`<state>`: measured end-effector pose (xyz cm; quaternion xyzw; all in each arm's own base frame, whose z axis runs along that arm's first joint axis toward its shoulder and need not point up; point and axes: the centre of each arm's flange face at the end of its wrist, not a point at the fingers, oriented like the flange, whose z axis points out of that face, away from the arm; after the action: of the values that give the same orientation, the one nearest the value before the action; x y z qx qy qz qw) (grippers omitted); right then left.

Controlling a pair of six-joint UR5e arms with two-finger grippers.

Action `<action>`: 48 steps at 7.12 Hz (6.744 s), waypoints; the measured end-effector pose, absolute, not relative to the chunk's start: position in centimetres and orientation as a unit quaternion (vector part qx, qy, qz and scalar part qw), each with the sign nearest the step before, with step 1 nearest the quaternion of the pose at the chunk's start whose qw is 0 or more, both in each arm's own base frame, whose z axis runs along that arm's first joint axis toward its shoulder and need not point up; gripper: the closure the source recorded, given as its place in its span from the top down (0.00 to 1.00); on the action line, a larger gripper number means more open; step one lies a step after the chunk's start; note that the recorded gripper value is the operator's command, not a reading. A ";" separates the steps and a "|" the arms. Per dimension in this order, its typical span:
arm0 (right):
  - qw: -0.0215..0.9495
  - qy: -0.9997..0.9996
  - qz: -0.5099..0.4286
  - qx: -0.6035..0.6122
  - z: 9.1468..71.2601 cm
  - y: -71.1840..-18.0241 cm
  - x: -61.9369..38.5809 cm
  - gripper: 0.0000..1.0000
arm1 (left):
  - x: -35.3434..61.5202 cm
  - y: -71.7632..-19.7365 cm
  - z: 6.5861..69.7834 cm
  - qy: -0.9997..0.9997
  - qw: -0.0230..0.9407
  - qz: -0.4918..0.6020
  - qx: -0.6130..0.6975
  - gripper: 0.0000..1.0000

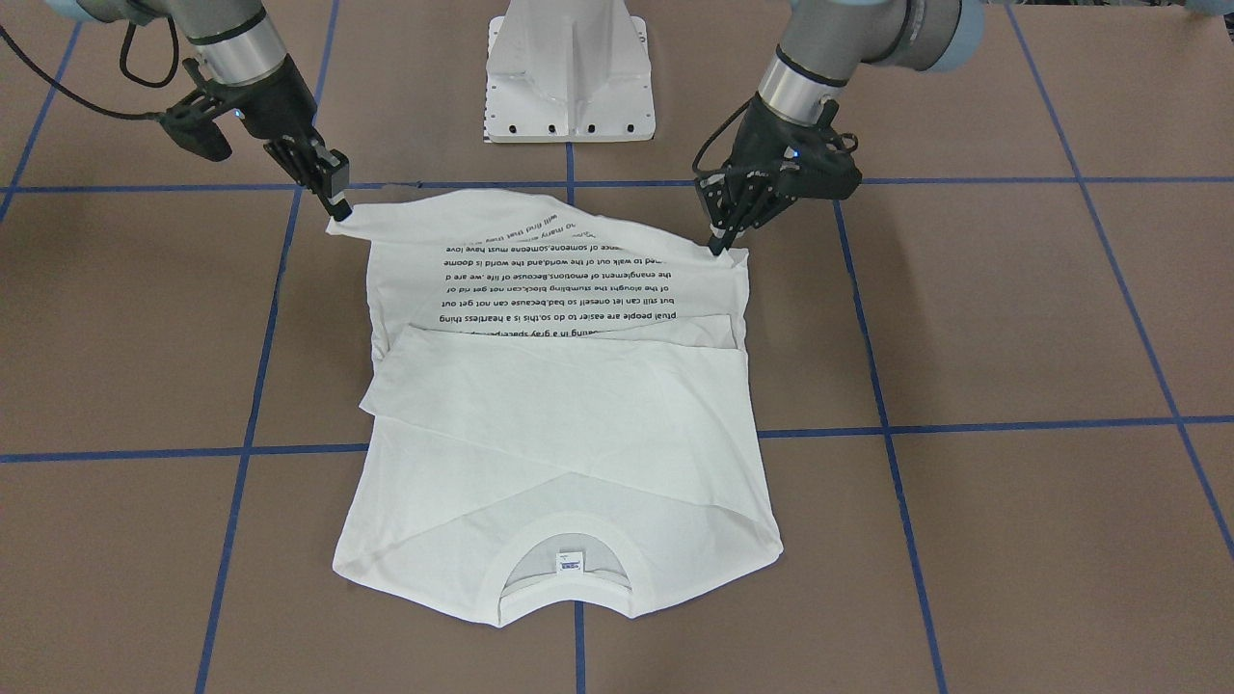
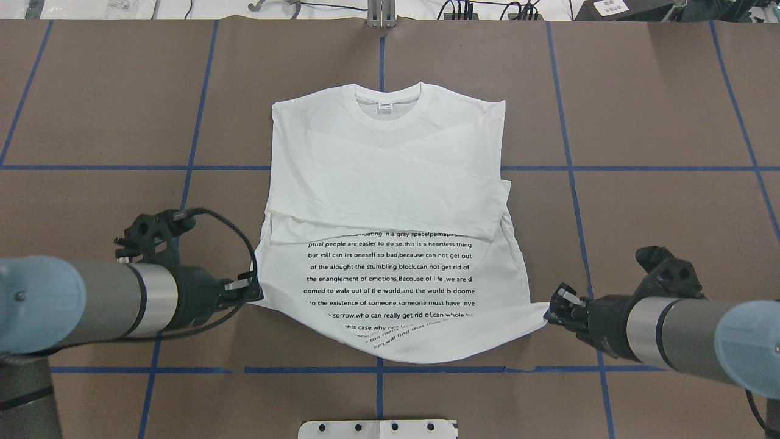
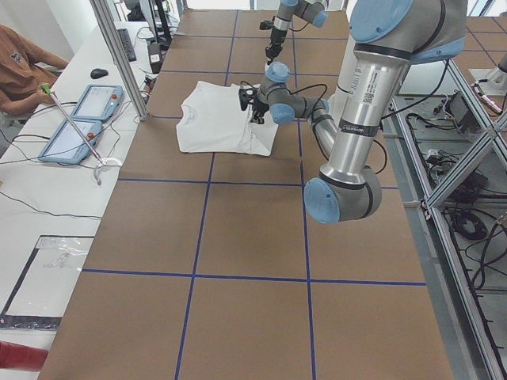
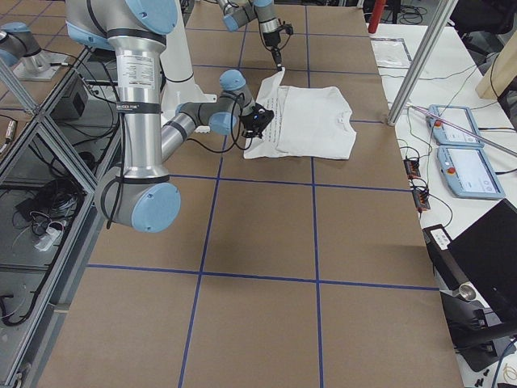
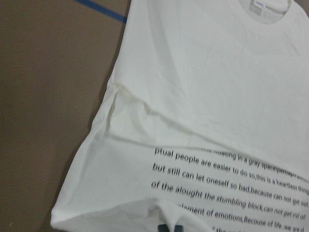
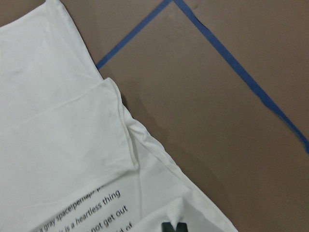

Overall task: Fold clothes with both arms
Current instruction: 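Lift the hem with both grippers and fold it toward the collar, then release the folded edge and move the right gripper to the shirt's side, then drag the shirt side nearer the robot with the right gripper while the left gripper follows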

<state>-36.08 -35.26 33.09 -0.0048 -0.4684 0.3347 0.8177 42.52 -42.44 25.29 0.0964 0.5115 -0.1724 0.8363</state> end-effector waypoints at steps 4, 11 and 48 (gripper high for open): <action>0.862 -0.387 0.320 0.067 32.2 -52.1 -38.3 0.00 | 44.1 -58.5 30.7 0.502 0.827 -0.209 0.146 0.00; 0.874 -0.354 0.324 0.077 34.0 -65.0 -45.3 0.00 | 47.2 -64.2 35.4 0.506 0.819 -0.214 0.162 0.00; 0.845 -0.456 0.155 -0.232 35.6 -15.4 -40.5 0.00 | 45.4 -41.7 29.9 0.634 0.748 -0.183 -0.070 0.65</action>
<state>-40.49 -15.44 35.58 -0.2318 -0.4559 0.1547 0.8453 45.42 -41.67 29.93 -0.0699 0.6337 -0.1830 0.7484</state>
